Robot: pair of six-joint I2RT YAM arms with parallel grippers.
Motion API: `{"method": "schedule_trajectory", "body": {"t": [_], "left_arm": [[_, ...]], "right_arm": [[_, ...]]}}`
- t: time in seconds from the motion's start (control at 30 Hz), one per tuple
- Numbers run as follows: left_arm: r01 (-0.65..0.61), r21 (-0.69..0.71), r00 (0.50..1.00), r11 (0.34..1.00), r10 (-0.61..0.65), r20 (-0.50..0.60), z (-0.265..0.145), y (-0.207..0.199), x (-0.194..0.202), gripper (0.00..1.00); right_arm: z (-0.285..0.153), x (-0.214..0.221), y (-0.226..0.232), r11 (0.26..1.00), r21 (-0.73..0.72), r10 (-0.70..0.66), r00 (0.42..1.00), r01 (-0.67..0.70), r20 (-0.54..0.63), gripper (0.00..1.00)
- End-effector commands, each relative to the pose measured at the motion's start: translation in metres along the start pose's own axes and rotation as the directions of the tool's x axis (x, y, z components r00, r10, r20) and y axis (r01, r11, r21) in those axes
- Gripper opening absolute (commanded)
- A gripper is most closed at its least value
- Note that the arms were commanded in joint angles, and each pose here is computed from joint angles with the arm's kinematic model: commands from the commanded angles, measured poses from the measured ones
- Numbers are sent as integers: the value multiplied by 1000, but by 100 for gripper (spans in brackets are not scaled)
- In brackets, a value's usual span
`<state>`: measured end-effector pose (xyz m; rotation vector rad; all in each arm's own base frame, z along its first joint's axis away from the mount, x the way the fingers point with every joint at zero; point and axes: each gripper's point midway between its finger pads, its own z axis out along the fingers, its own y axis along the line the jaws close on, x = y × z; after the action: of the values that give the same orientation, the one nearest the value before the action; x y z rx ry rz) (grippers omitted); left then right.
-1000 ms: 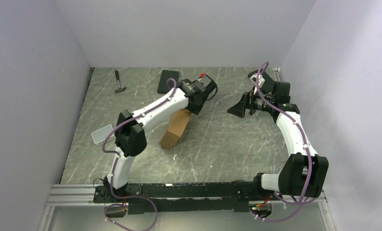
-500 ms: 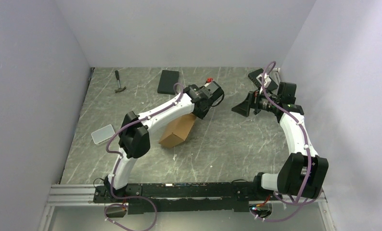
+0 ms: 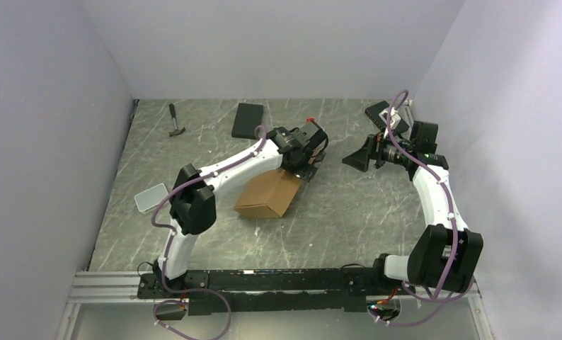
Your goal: Fold the paper box
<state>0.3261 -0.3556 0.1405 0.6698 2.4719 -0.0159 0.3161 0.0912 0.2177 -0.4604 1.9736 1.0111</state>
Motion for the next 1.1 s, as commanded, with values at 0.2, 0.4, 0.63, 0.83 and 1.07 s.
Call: {"method": "schedule_trajectory", "body": {"t": [0.2,0.4,0.63,0.83,1.07], "left_arm": [[11,407,997,913,-38,60,-55,-60,-11,99],[27,338,999,941,-18,-30,-18,-56,15,100],[44,209,999,977,-41,-20,0,-30,16,95],[37,244,999,969,-30,-34,1,-34,17,95],[52,267,998,962,-41,-49,3,-34,22,95]], "right_arm": [[-3,-5,1,999,-12,-43,999,43,15,99],[-1,0,0,1000,-23,-21,1000,21,8,99],[23,27,-3,971,-112,211,977,-211,-15,85],[52,32,18,895,-258,365,930,-365,-52,71],[58,16,25,872,-292,408,913,-393,-10,89]]}}
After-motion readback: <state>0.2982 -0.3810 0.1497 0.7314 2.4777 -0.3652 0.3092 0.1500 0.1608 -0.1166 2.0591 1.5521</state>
